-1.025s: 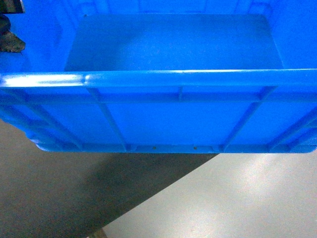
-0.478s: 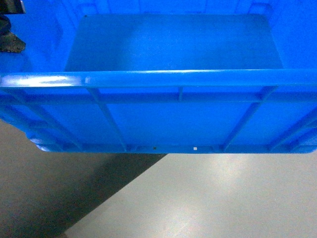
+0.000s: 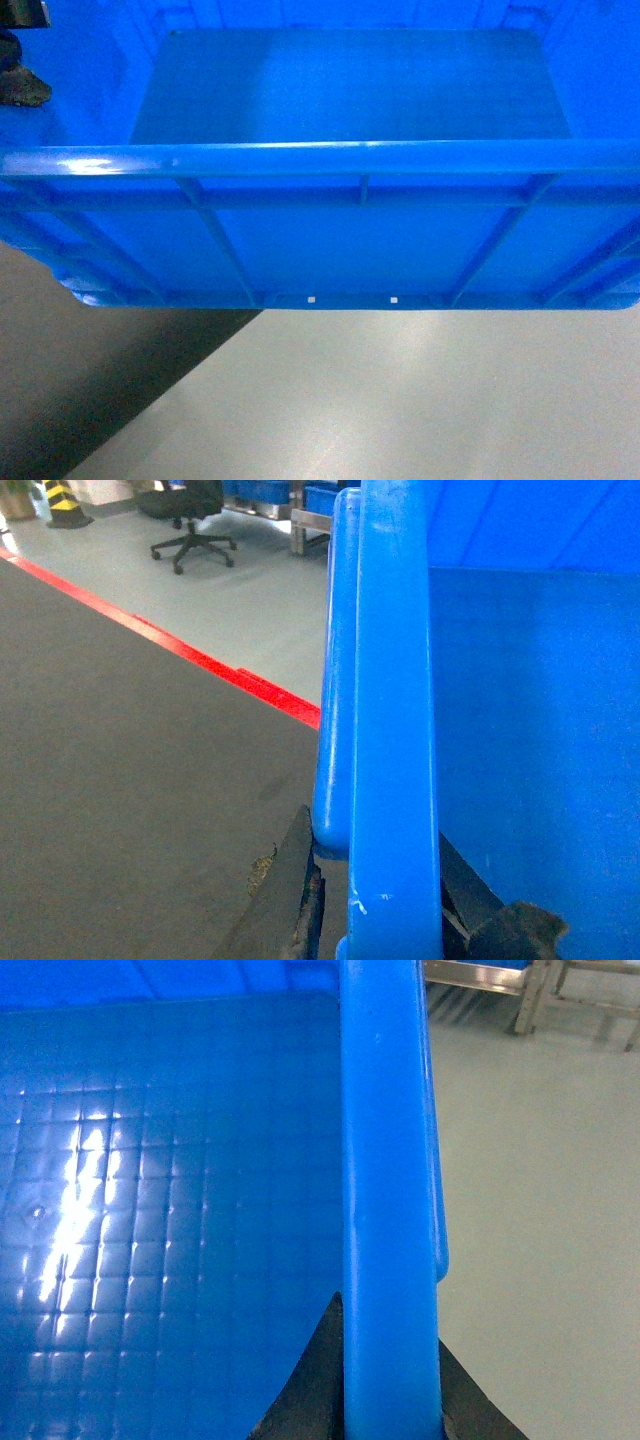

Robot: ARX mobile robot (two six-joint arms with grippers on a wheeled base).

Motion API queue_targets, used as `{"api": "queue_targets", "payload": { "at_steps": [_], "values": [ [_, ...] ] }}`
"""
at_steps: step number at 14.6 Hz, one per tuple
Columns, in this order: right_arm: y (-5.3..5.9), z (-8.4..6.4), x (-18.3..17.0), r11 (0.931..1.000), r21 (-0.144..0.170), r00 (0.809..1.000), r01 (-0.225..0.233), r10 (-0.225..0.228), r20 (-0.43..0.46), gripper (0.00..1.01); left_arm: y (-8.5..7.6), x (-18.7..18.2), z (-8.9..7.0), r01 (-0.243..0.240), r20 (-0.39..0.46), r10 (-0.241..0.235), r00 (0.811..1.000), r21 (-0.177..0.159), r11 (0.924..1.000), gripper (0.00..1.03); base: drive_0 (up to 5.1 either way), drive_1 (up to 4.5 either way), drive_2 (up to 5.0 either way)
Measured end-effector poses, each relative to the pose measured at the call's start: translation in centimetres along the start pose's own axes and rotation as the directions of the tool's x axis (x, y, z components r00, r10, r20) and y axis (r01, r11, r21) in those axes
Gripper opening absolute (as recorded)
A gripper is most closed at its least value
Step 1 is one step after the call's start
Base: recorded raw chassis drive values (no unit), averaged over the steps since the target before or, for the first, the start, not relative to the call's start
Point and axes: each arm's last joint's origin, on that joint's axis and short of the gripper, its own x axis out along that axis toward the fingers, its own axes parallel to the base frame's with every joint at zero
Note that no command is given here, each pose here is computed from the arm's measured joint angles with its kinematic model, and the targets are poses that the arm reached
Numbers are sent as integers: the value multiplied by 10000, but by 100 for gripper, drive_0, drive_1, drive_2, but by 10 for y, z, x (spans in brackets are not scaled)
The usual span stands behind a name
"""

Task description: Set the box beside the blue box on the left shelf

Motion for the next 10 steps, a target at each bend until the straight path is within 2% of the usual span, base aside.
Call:
{"api": "queue_targets", "payload": {
  "at_steps": [10],
  "values": [
    [0,0,0,10000,-7,10000,0,0,4,8,0,0,0,4,0,-4,10000,-4,10000,17,-154,-154,-154]
  ]
}}
